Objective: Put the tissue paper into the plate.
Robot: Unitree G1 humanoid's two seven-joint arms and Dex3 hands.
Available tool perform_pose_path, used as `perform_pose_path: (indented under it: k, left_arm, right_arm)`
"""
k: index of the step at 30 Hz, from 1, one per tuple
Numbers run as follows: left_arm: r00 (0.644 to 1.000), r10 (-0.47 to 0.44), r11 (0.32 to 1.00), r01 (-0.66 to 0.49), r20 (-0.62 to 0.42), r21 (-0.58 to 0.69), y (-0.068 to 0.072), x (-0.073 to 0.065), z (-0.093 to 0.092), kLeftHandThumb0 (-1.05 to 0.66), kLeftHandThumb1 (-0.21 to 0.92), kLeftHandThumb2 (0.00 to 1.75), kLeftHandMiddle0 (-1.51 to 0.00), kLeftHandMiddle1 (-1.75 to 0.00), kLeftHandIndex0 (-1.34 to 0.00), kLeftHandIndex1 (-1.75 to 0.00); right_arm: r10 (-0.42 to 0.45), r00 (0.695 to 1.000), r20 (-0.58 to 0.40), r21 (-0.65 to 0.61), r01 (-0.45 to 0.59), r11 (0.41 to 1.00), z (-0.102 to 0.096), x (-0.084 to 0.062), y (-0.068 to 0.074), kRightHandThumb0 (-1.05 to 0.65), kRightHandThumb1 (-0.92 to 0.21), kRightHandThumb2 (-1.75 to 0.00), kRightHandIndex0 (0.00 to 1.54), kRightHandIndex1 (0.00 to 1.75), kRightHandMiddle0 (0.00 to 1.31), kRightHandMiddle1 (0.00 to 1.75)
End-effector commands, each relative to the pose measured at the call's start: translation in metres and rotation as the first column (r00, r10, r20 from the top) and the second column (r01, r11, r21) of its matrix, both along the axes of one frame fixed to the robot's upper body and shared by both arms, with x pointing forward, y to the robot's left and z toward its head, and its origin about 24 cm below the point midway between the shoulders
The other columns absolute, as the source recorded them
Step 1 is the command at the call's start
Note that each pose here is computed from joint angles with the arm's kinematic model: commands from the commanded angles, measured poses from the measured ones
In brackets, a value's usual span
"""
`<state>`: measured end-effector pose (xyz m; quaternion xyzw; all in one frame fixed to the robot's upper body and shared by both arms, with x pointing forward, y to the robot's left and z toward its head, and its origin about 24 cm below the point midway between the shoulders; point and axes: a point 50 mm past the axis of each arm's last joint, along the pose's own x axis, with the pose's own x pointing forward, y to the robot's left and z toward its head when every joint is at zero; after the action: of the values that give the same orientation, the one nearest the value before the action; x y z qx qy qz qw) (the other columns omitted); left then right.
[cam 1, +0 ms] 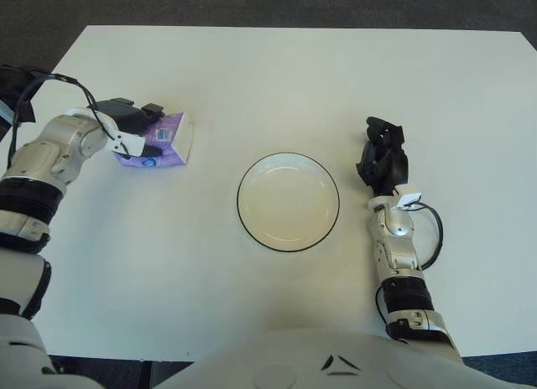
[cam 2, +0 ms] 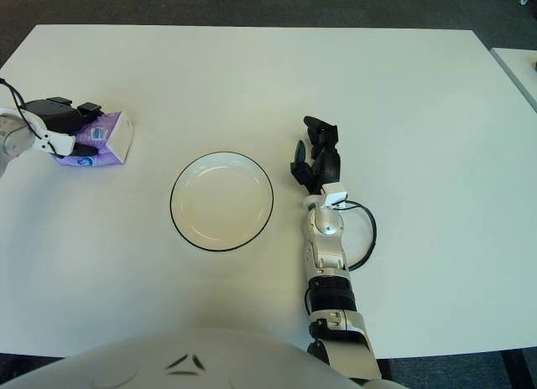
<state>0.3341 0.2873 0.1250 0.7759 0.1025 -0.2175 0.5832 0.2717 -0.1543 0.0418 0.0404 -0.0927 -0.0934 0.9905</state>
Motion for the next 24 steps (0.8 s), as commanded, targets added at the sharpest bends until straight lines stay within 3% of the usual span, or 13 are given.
perform_pose_path:
  k: [1, 4, 6, 9, 24]
  left_arm:
    - [0.967, 0.026, 1.0, -0.024, -0.255, 0.011, -0.001, -0.029, -0.075, -0.68, 0.6, 0.62, -0.52, -1.7, -0.33, -1.73]
    - [0.966, 0.034, 0.999, -0.036, -0.257, -0.002, -0.001, -0.029, -0.079, -0.65, 0.55, 0.67, -0.62, -1.73, -0.4, -1.74]
    - [0.966, 0.037, 0.999, -0.04, -0.256, -0.006, 0.0, -0.029, -0.081, -0.54, 0.45, 0.93, -0.68, -1.74, -0.53, -1.67]
    - [0.968, 0.039, 0.999, -0.042, -0.249, -0.007, 0.001, -0.03, -0.085, -0.49, 0.4, 1.08, -0.77, -1.74, -0.6, -1.64]
    - [0.98, 0.015, 0.999, -0.023, -0.199, -0.034, 0.001, -0.031, -0.098, -0.47, 0.35, 1.2, -0.91, -1.75, -0.63, -1.66]
  right_arm:
    - [-0.036, 0.963, -0.267, 0.015, 0.042, 0.999, -0.051, -0.027, -0.01, -0.53, -0.92, -0.7, 0.25, 0.51, 0.0, 1.14]
    - [-0.037, 0.963, -0.267, 0.013, 0.041, 0.999, -0.051, -0.027, -0.011, -0.53, -0.92, -0.7, 0.25, 0.51, 0.0, 1.14]
    - [-0.036, 0.963, -0.266, 0.011, 0.041, 0.999, -0.05, -0.027, -0.011, -0.52, -0.92, -0.7, 0.25, 0.51, 0.0, 1.14]
    - [-0.034, 0.964, -0.266, 0.01, 0.038, 0.999, -0.05, -0.028, -0.011, -0.53, -0.92, -0.7, 0.25, 0.51, 0.0, 1.14]
    - [-0.039, 0.961, -0.272, 0.004, 0.042, 0.999, -0.05, -0.028, -0.011, -0.53, -0.92, -0.7, 0.25, 0.52, 0.0, 1.15]
